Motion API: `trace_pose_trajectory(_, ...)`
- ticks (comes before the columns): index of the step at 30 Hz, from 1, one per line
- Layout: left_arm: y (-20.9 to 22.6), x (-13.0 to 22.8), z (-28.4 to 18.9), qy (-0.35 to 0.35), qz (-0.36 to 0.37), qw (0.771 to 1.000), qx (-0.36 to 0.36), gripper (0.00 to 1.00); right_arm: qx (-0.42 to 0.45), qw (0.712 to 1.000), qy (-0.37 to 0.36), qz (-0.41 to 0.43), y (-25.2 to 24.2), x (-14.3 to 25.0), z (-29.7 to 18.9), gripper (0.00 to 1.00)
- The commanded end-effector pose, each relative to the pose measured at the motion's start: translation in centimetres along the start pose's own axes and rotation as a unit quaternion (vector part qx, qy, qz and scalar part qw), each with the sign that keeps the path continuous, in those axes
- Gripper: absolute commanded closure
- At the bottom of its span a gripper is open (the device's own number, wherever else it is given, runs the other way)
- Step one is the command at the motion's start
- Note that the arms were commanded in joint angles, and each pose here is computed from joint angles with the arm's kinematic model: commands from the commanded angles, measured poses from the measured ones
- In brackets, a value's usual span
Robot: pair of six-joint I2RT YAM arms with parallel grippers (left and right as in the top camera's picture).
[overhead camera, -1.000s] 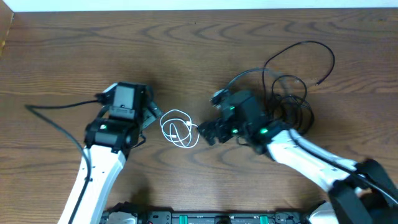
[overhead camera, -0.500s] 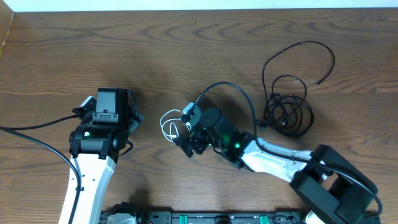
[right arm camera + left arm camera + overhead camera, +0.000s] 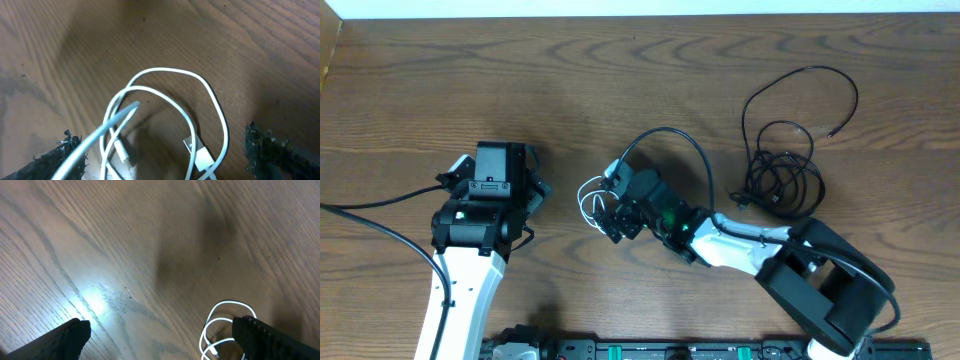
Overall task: Untangle cables
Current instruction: 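Move the right gripper leftward and grasp the white cable coil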
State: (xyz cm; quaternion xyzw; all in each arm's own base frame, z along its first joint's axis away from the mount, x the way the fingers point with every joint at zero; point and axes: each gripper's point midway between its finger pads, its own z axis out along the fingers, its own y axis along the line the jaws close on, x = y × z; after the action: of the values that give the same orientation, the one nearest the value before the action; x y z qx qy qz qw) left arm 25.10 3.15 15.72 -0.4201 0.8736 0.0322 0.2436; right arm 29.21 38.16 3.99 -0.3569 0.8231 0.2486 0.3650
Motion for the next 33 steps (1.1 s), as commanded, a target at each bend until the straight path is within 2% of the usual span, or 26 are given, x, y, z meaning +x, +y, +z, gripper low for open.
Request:
trace_pose_trajectory(1, 0.5, -0.1, 0.2, -0.002, -0.004, 1.0, -0.012, 0.03, 0.009, 1.0, 0.013, -0.014, -0.1, 1.0, 1.3, 0.01)
trace_pose_trajectory(7, 0.5, -0.1, 0.2, -0.002, -0.004, 1.0, -0.012, 0.03, 0.011, 0.999, 0.034, -0.01, -0.4, 2.8, 2.3, 0.01)
trace_pose_trajectory(9, 0.5, -0.1, 0.2, -0.002, -0.004, 1.0, -0.012, 0.03, 0.01, 0.999, 0.036, -0.01, -0.4, 2.9, 2.4, 0.04)
trace_pose_trajectory(14, 0.5, -0.1, 0.2, -0.002, -0.004, 1.0, -0.012, 0.03, 0.005, 0.999, 0.037, -0.01, 0.1, 3.0, 2.4, 0.3)
trace_pose_trajectory(15, 0.5, -0.1, 0.2, -0.002, -0.004, 1.0, -0.012, 0.03, 0.002, 0.999, 0.038, -0.012, 0.5, 3.1, 2.5, 0.4)
trace_pose_trajectory(19, 0.5, -0.1, 0.2, -0.002, -0.004, 1.0, -0.012, 0.02, 0.0, 0.999, 0.047, -0.019, 1.2, 4.0, 2.9, 0.61)
trace_pose_trajectory(25, 0.5, -0.1, 0.2, -0.002, -0.004, 1.0, -0.012, 0.02, 0.067, 0.996, 0.045, -0.023, -1.0, 4.3, 3.0, 0.94)
trace_pose_trajectory(27, 0.5, -0.1, 0.2, -0.002, -0.004, 1.0, -0.012, 0.03, 0.079, 0.996, 0.042, -0.024, -1.4, 4.1, 3.0, 0.99)
trace_pose_trajectory(33, 0.5, -0.1, 0.2, -0.002, -0.004, 1.0, -0.012, 0.03, 0.083, 0.996, 0.038, -0.024, -1.5, 3.9, 3.0, 0.99)
